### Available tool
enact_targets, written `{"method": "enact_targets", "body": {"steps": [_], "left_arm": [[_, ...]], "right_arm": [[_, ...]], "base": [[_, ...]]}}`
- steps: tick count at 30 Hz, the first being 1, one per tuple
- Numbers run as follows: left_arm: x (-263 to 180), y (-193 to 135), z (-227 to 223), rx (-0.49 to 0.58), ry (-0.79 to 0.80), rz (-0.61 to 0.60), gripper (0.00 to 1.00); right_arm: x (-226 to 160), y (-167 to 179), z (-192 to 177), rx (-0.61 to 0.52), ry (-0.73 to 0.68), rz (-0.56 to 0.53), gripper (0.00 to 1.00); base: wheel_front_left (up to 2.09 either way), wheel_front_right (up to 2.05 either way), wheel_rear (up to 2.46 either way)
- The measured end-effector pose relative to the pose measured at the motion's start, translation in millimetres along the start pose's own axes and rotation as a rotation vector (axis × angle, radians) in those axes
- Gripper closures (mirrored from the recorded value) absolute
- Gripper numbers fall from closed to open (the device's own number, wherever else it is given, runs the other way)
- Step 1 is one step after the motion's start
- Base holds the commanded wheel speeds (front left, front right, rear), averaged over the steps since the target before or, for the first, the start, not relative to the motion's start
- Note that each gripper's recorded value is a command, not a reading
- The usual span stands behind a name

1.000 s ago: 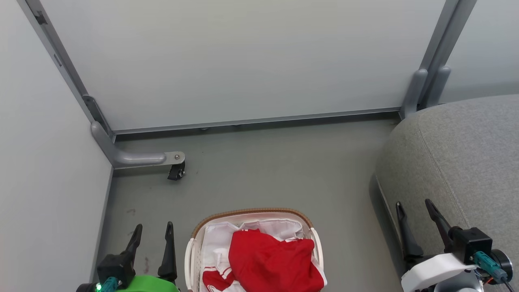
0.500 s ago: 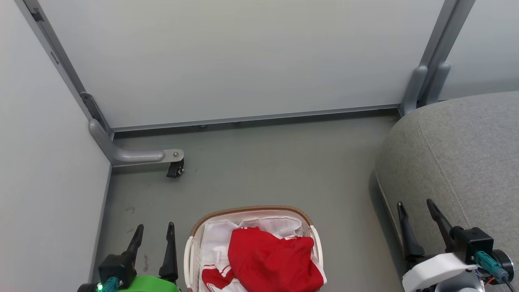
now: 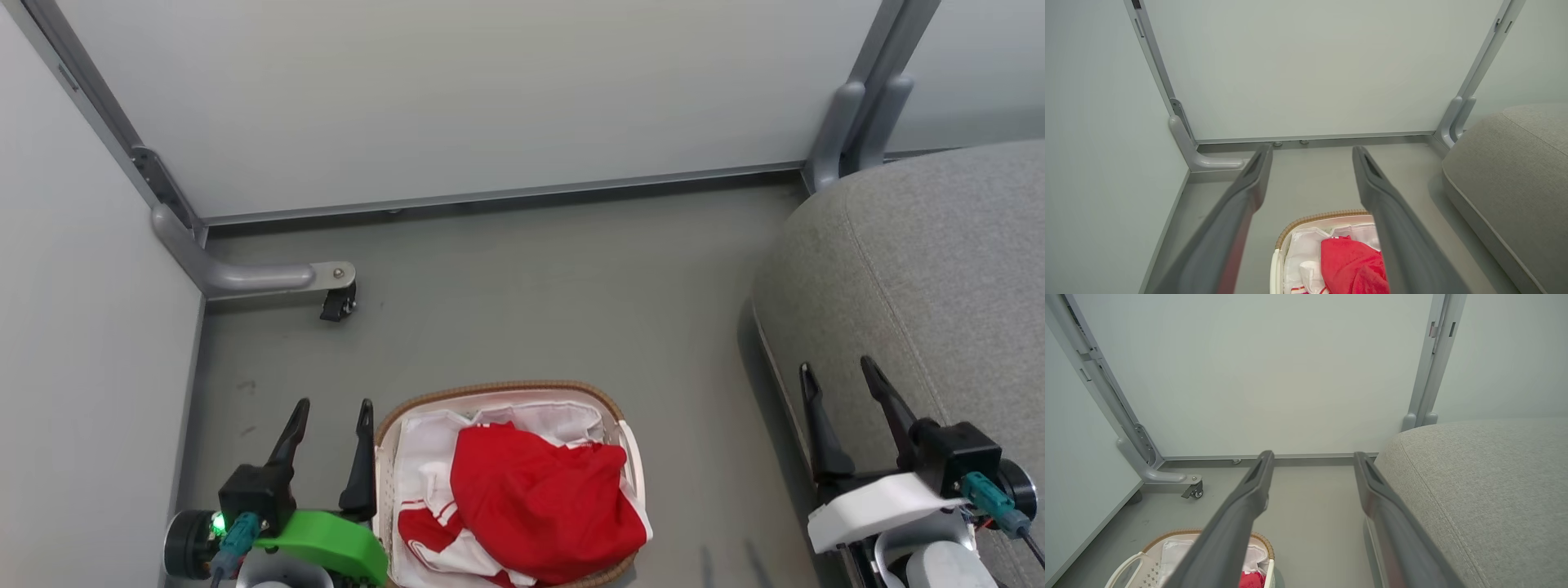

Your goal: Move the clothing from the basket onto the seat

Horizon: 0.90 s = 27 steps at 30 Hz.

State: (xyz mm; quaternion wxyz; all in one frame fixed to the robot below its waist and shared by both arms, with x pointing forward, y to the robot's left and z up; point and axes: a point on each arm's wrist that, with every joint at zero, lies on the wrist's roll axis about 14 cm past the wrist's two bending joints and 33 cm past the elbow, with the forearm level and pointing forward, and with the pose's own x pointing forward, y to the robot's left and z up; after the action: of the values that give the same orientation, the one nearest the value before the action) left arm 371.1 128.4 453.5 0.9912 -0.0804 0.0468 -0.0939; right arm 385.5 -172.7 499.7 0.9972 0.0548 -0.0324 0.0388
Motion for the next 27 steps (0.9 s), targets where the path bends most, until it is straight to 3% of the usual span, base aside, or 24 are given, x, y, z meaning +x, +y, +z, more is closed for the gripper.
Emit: {"method": "enact_targets", "body": {"steps": [5, 18, 27], "left_arm": [[27, -15, -13, 0.008, 0.044, -0.065, 0.0], [77, -78, -111, 0.098, 0.339, -0.358, 0.0], [55, -119, -196, 0.137, 0.617, -0.601, 0.0]], "right_arm": [[21, -5, 1, -0.004, -0.012, -0.007, 0.0], [72, -14, -34, -0.012, 0.033, -0.012, 0.0], [94, -22, -70, 0.008, 0.088, -0.023, 0.0]], "base": [[0.0, 0.0, 0.0], [0.0, 0.0, 0.0], [0.0, 0.0, 0.0]]}}
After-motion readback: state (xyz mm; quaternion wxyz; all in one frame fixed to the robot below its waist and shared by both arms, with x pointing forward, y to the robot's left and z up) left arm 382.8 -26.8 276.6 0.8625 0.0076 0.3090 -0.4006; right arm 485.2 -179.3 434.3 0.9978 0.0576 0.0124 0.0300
